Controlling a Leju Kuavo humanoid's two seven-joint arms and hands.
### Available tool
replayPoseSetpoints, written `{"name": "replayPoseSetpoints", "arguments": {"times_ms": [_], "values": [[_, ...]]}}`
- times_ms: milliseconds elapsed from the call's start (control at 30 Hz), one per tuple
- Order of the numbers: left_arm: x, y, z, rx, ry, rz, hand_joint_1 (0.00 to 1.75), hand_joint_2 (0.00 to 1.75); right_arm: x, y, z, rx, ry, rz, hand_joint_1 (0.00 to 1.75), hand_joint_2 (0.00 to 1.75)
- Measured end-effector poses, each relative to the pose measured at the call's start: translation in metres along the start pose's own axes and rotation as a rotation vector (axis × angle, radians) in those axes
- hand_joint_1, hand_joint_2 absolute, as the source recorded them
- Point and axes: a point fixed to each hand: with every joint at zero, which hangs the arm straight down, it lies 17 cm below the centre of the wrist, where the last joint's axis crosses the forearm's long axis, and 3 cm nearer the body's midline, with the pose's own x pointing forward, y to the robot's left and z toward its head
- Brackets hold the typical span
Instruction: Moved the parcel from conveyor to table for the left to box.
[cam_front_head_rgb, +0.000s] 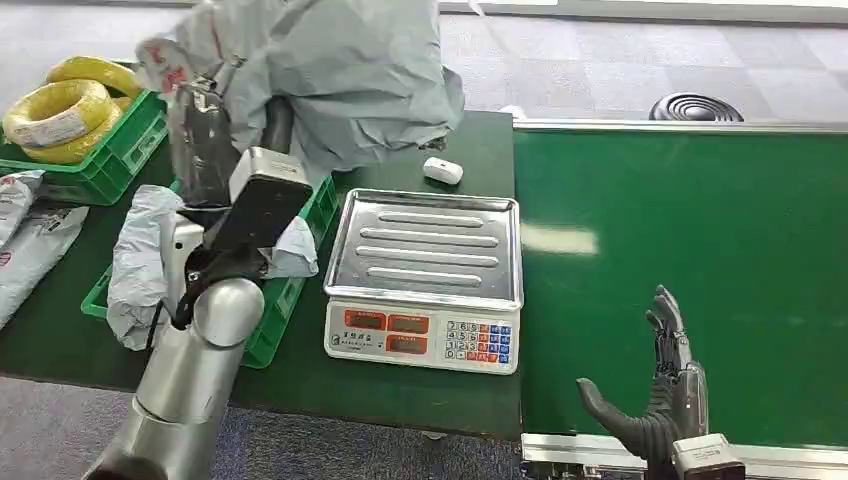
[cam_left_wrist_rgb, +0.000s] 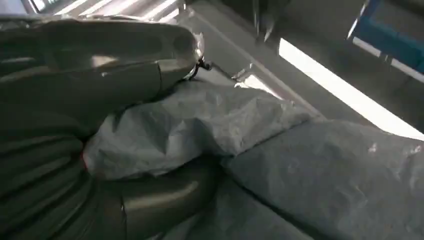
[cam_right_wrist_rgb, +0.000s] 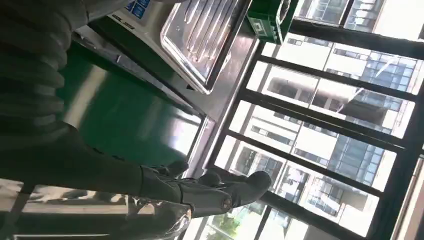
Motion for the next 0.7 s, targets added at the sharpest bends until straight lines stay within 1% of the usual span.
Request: {"name": "replayPoseSetpoints", "arguments": {"times_ms": [67,100,133,167,333,367,467,533,600,633,667,700], "values": [[0.002,0.025,-0.013,0.073,-0.033,-0.077,1.75,1.75,-0.001,-0.001,0.002,-0.008,0.006,0.010,0.00,1.75],[-0.005,0.037,-0.019,0.097,-0.030,-0.141,1.75,1.75,-0.002,-0.003,0.002,-0.017,0.007,0.018,0.00,1.75],[-0.014,0.041,-0.023,0.093,-0.004,-0.173,1.75,1.75,-0.002,-0.005,0.003,-0.023,0.011,0.022,0.00,1.75],[-0.031,0.044,-0.026,0.080,0.041,-0.209,1.75,1.75,-0.003,-0.005,0.003,-0.027,0.015,0.024,0.00,1.75],[-0.040,0.043,-0.027,0.064,0.068,-0.221,1.75,1.75,-0.004,-0.005,0.003,-0.027,0.017,0.023,0.00,1.75],[-0.216,0.006,0.029,-0.349,0.505,-0.465,1.75,1.75,-0.007,-0.003,-0.006,-0.006,0.038,0.029,0.00,1.75],[-0.273,-0.006,0.083,-0.546,0.659,-0.539,1.75,1.75,-0.008,-0.001,-0.011,0.006,0.036,0.058,0.00,1.75],[-0.300,-0.012,0.120,-0.657,0.737,-0.578,1.75,1.75,-0.009,0.000,-0.015,0.012,0.034,0.072,0.00,1.75],[-0.318,-0.008,0.150,-0.720,0.797,-0.638,1.73,1.75,-0.010,0.002,-0.020,0.018,0.028,0.084,0.00,1.75],[-0.324,-0.006,0.159,-0.739,0.810,-0.670,1.55,1.75,-0.010,0.003,-0.022,0.021,0.029,0.089,0.00,1.75],[-0.328,-0.003,0.167,-0.754,0.821,-0.691,0.86,1.75,-0.011,0.003,-0.024,0.022,0.029,0.092,0.00,1.75],[-0.332,0.001,0.173,-0.767,0.834,-0.712,0.00,1.75,-0.012,0.003,-0.025,0.022,0.028,0.093,0.00,1.75]]}}
